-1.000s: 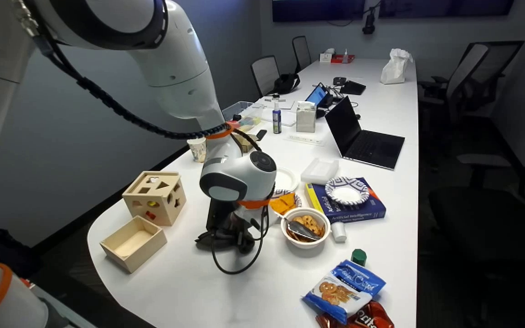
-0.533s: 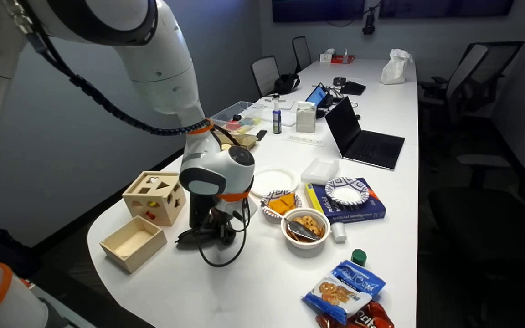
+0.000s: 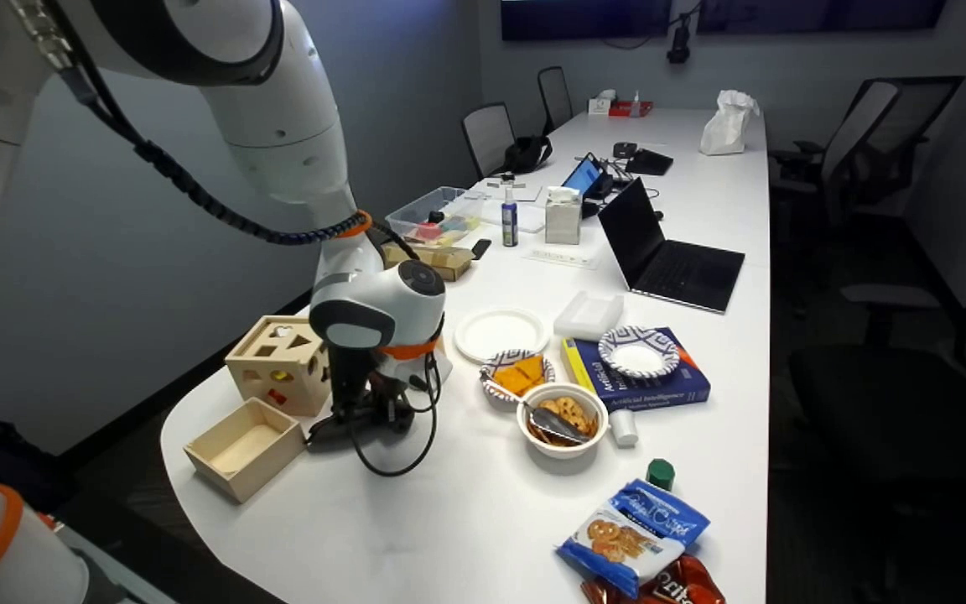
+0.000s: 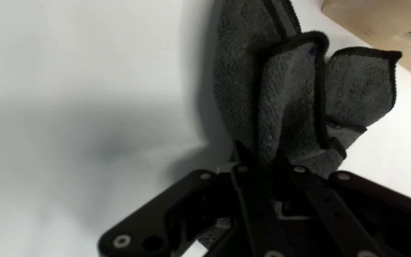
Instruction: Pick up the towel and clean the other end of the table
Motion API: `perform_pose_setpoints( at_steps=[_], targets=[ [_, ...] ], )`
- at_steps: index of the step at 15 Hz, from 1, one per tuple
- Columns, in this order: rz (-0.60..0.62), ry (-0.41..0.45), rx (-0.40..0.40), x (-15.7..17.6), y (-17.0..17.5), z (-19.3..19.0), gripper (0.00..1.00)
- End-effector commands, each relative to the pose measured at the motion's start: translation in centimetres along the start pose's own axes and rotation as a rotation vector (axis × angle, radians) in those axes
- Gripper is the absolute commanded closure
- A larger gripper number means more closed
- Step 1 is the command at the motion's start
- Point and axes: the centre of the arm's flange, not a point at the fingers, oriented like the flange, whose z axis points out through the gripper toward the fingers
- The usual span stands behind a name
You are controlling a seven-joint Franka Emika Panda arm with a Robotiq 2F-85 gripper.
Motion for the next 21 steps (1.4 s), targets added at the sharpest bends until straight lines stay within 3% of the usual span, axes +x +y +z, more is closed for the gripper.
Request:
perform_pose_setpoints(
  at_steps=[1,8,15,21],
  targets=[
    [-0.029,0.027,0.034,-1.1,0.3,-0.8,0.52],
    [-0.104,0.013,0.066,-1.2,0.3,-2.2,0.01],
    [0.012,0.094,-0.151,-4.4,1.7,-5.8,0.00],
    [-0.023,0.152,-0.177,-6.9,5.3,-11.9,0.00]
  ],
)
